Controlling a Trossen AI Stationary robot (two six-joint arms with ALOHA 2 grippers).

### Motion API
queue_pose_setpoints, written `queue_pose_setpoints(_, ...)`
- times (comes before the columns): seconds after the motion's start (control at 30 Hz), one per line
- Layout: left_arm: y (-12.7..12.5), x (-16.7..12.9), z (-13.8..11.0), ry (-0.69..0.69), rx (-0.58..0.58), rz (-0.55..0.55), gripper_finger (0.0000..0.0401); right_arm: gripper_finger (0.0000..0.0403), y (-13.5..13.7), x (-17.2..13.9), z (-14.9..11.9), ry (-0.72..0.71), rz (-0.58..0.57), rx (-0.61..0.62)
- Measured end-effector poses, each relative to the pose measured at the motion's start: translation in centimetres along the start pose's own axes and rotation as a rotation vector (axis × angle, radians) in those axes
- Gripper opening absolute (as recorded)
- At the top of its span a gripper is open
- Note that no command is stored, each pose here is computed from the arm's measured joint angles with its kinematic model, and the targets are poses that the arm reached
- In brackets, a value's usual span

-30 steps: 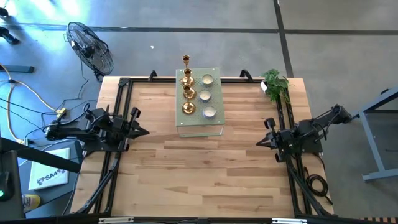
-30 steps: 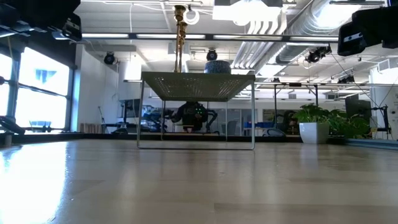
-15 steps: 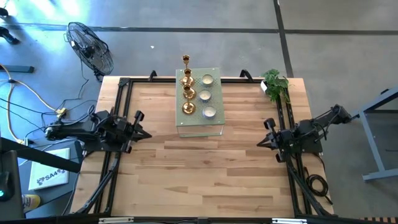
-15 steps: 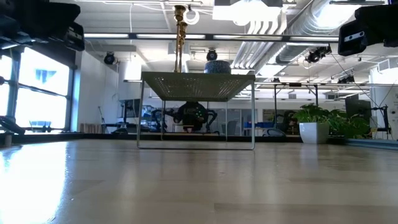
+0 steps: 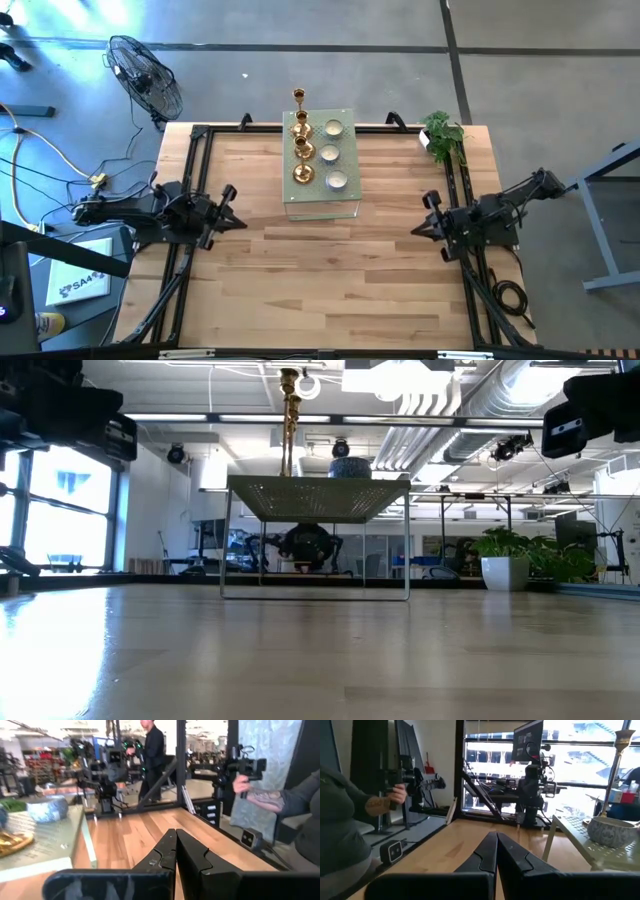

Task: Pick & Place candle stick holders
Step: Return to Home Position

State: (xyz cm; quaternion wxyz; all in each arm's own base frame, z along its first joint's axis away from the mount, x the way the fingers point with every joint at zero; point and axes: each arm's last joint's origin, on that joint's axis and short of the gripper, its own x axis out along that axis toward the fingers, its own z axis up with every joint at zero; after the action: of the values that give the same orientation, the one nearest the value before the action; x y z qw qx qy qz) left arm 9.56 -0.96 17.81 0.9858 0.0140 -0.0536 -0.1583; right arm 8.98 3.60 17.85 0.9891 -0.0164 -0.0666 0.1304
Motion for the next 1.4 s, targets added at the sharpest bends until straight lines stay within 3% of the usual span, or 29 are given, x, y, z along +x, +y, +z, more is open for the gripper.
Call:
queue_pose_setpoints(0.17, -0.1, 0.0, 0.1, -0.012, 0.010, -0.039, 0.0000, 0.0001, -0.1, 0.0, -0.3, 0.030, -0.027, -0.003)
queue_pose_setpoints(0.37, 0.0, 0.0, -0.3, 0.019, 0.000, -0.003, 0.0000, 0.0001, -0.1, 0.0, -0.3, 0.037, -0.027, -0.022)
queue_pose_setpoints(0.53, 0.3, 0.0, -0.8, 0.063, -0.111, 0.122, 0.0000, 0.0003, -0.1, 0.0, -0.3, 0.036, -0.027, -0.022)
queue_pose_setpoints(0.83, 0.7, -0.1, -1.0, 0.080, -0.130, 0.261, 0.0001, 0.0001, -0.1, 0.0, -0.3, 0.036, -0.026, -0.022)
queue_pose_setpoints(1.4, 0.7, -0.1, -1.0, 0.080, -0.131, 0.266, 0.0001, 0.0003, -0.1, 0.0, -0.4, 0.037, -0.026, -0.022)
